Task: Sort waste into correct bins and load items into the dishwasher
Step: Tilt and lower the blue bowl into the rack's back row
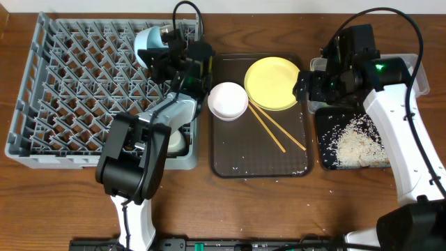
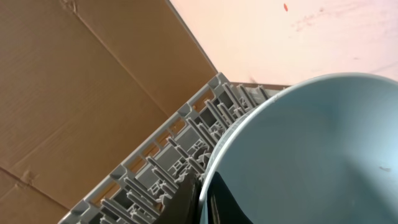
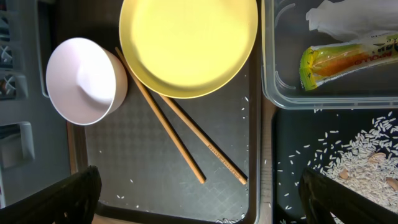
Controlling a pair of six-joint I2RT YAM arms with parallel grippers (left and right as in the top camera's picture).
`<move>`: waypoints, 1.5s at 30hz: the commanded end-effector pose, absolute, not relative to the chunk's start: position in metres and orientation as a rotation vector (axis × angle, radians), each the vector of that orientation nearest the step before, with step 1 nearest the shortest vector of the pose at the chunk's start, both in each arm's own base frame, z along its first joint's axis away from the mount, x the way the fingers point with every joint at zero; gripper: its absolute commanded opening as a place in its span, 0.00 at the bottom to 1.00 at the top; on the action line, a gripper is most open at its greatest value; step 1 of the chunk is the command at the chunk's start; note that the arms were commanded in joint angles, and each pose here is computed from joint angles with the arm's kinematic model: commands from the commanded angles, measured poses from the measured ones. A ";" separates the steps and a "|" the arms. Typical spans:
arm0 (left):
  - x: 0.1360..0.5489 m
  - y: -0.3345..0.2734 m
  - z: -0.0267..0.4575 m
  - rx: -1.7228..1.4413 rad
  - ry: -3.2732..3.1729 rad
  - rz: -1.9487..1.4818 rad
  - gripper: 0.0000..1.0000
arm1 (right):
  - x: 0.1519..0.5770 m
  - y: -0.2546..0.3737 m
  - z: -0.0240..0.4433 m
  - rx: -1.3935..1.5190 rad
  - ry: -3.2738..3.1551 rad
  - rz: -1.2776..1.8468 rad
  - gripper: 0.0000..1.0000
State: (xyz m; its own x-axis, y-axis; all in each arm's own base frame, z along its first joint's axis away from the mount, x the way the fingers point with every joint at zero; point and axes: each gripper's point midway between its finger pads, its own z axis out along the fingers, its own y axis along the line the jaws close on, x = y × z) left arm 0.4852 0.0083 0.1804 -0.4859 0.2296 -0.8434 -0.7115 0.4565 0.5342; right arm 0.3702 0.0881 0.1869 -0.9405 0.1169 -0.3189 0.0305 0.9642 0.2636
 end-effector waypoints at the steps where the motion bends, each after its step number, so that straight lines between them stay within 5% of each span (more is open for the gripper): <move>1: 0.491 0.012 0.184 -0.406 1.731 1.193 0.07 | 0.371 0.088 0.196 0.119 2.754 0.370 0.99; 45: 0.518 0.052 0.174 -0.306 1.777 1.148 0.08 | 0.371 0.088 0.196 0.119 2.754 0.370 0.99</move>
